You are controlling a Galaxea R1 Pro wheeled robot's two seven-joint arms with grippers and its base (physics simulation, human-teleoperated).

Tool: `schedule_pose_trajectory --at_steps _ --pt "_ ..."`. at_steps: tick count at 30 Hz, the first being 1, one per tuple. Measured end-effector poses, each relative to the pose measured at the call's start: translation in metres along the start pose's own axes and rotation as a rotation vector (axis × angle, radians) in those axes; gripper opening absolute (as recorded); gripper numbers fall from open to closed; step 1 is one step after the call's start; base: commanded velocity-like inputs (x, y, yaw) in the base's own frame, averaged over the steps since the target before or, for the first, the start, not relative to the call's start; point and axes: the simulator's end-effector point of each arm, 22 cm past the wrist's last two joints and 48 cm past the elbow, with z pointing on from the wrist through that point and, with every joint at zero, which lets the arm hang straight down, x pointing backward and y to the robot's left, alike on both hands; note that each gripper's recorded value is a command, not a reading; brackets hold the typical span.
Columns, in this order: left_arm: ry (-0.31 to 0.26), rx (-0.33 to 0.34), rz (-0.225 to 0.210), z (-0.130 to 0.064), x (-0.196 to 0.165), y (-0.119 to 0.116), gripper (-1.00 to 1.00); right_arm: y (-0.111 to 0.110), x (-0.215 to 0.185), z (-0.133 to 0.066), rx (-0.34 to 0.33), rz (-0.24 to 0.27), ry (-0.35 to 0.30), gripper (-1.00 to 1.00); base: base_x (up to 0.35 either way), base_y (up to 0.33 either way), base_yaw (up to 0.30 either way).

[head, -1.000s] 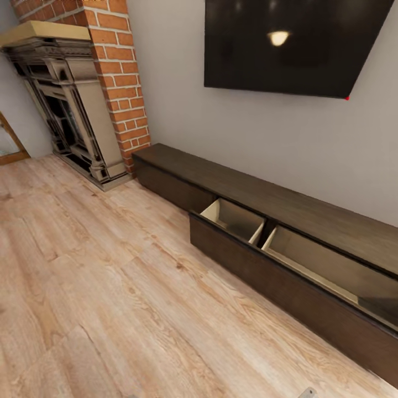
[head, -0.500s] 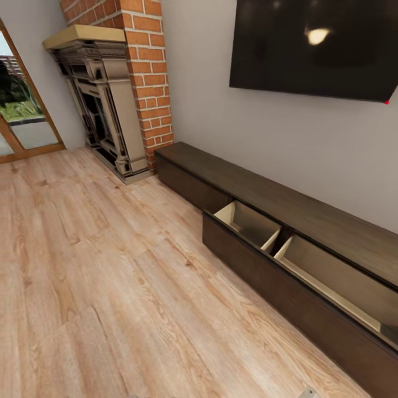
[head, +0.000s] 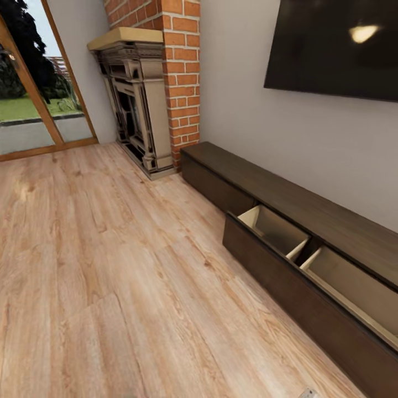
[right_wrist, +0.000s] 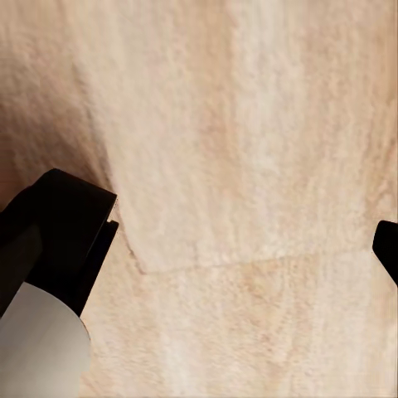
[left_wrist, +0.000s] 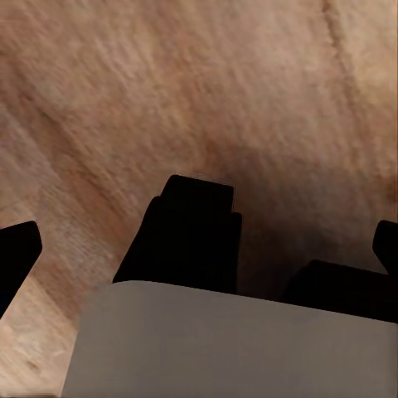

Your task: Place each of the two pumpkins and all three candles from the living room inside a cabinet in the living room (use any cabinet), then make sure every cabinet is closed, and position the cauldron so it is next to a table in the living room.

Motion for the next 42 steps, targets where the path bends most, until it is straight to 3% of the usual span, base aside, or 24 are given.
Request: schedule_pose_trajectory --at_steps 42 --pt "0.000 -0.002 0.000 0.0001 -0.0001 0.0007 1.00 0.0011 -0.0006 0.0001 -0.001 0.000 -0.001 1.00 0.000 0.000 0.289"
